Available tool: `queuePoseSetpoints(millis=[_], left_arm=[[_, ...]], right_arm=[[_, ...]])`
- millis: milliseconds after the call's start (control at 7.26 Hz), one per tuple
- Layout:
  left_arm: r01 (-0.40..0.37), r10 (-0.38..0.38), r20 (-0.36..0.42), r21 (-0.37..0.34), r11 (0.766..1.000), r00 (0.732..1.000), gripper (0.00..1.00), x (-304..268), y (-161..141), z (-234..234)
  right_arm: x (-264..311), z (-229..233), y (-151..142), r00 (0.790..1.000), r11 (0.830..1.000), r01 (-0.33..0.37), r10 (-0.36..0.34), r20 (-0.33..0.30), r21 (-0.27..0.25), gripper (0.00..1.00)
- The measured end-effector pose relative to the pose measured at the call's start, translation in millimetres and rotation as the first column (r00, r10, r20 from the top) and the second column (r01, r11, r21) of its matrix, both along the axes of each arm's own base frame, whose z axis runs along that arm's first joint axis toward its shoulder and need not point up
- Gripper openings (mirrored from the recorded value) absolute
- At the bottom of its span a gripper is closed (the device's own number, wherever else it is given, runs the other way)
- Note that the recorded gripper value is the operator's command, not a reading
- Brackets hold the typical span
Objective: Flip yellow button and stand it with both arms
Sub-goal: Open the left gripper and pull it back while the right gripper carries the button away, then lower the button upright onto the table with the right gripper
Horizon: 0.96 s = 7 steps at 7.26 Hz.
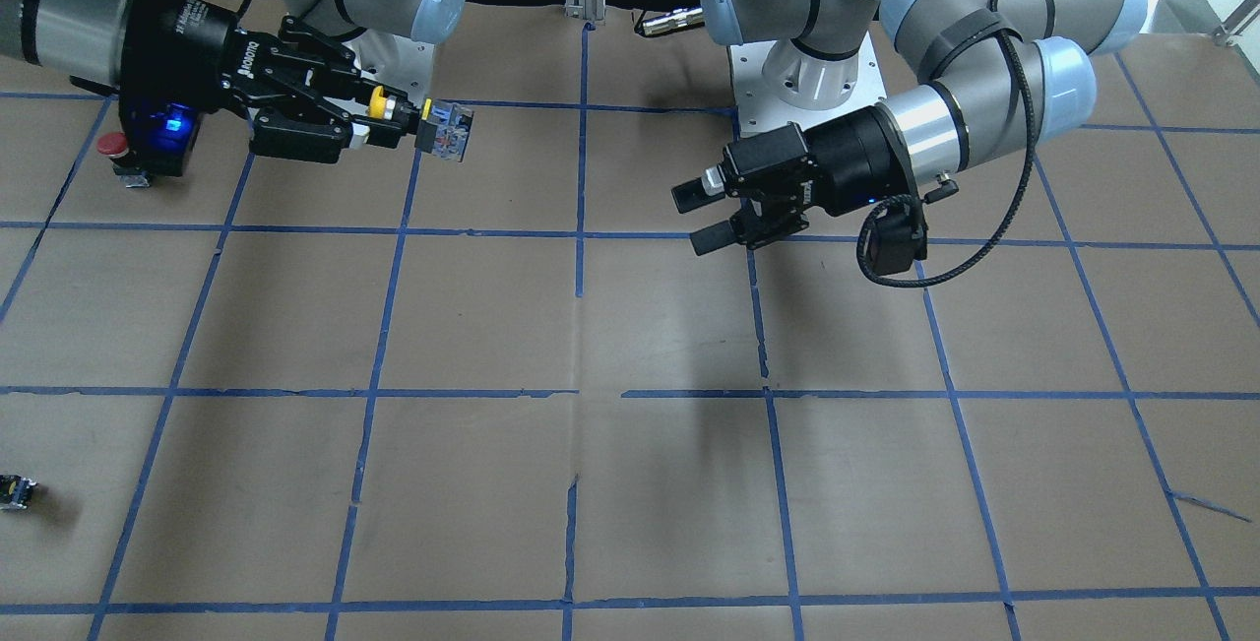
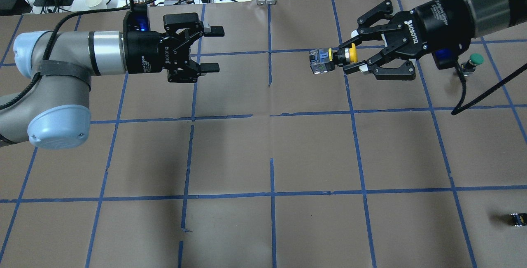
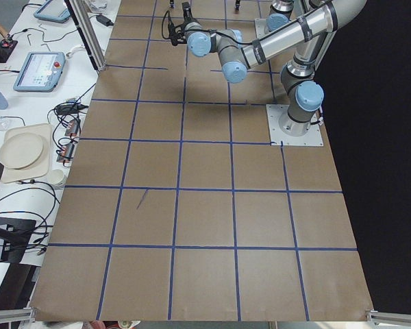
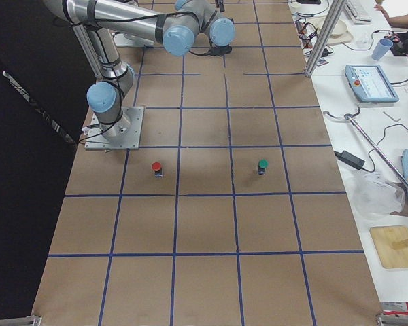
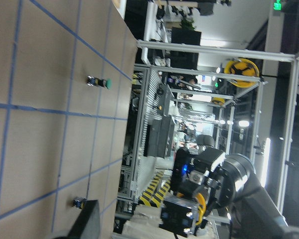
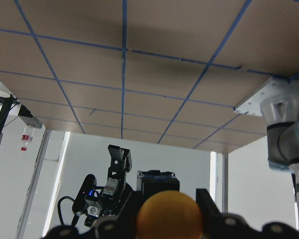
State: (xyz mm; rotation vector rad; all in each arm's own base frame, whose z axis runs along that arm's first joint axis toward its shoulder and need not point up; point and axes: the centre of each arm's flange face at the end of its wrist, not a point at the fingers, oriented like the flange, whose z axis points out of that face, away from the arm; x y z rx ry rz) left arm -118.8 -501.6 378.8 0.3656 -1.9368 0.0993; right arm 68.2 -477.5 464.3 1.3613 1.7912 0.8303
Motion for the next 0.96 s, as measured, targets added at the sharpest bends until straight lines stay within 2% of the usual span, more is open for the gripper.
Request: queuePoseSetpoints(millis=[138, 275, 413, 551, 688, 826, 964], left_arm=[[-0.038, 0.035, 0.150, 0.018, 0.999, 0.988, 0.99, 18, -2, -8], [-0.063, 0.047, 0.339, 0.036, 0.997, 0.940, 0.99, 32, -6, -15], [-0.069, 0.035, 0.516, 0.048, 0.996, 0.856, 0.99, 42, -9, -14], [-0.060, 0.002, 0.646, 0.067, 0.996, 0.763, 0.98, 49, -11, -5], [-0.036, -0.057, 0.752, 0.108, 0.993, 0.657, 0.98, 58, -14, 8], [-0.004, -0.124, 0.817, 0.152, 0.988, 0.563, 0.98, 57, -19, 31], [0.052, -0.186, 0.855, 0.183, 0.982, 0.483, 0.99, 35, -22, 59]], right_arm=[[-22, 3, 0, 0.992, 0.993, -0.091, 0.083, -0.098, -0.076, 0.10], [-49, -2, -1, 0.963, 0.967, -0.212, 0.182, -0.201, -0.140, 0.07], [-76, -10, -2, 0.897, 0.908, -0.378, 0.310, -0.315, -0.182, 0.07], [-97, -20, -2, 0.788, 0.802, -0.563, 0.447, -0.424, -0.200, 0.07], [-114, -27, -5, 0.660, 0.659, -0.720, 0.552, -0.509, -0.218, 0.06], [-131, -32, -10, 0.524, 0.498, -0.838, 0.618, -0.586, -0.223, 0.05], [-148, -36, -14, 0.372, 0.325, -0.925, 0.657, -0.655, -0.198, 0.05]])
